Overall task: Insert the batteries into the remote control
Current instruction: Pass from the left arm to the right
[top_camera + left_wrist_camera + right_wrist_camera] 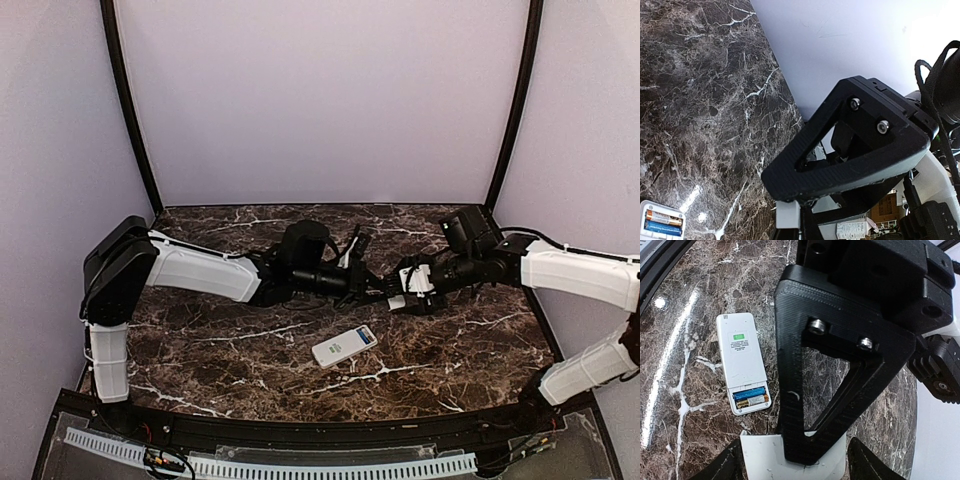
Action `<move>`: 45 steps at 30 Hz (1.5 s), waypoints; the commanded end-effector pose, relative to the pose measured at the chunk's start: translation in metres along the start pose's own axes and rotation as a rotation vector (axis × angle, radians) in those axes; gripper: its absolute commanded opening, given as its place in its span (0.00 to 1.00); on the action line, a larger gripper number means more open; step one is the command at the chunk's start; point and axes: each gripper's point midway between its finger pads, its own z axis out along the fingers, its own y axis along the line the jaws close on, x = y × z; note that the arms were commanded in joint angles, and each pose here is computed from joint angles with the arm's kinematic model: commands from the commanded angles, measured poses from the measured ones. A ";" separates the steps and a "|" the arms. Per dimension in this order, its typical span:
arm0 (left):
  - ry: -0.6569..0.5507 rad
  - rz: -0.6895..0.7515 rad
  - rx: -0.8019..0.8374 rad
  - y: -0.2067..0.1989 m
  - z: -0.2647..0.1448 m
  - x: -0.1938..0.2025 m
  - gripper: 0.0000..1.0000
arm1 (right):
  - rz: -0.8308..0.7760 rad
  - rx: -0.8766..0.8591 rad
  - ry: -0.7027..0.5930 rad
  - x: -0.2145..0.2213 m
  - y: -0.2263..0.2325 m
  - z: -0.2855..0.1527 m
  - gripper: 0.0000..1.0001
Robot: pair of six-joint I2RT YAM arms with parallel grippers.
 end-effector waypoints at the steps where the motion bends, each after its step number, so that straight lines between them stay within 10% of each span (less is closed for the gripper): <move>1: -0.002 0.045 0.032 -0.015 -0.008 -0.001 0.00 | -0.017 -0.023 -0.010 -0.007 0.000 0.000 0.68; 25: 0.010 0.042 0.045 -0.013 -0.004 0.001 0.00 | -0.037 -0.010 -0.001 -0.007 -0.002 0.000 0.42; 45: 0.001 0.071 0.017 -0.003 -0.014 0.005 0.46 | -0.038 -0.003 0.020 -0.003 0.002 -0.003 0.39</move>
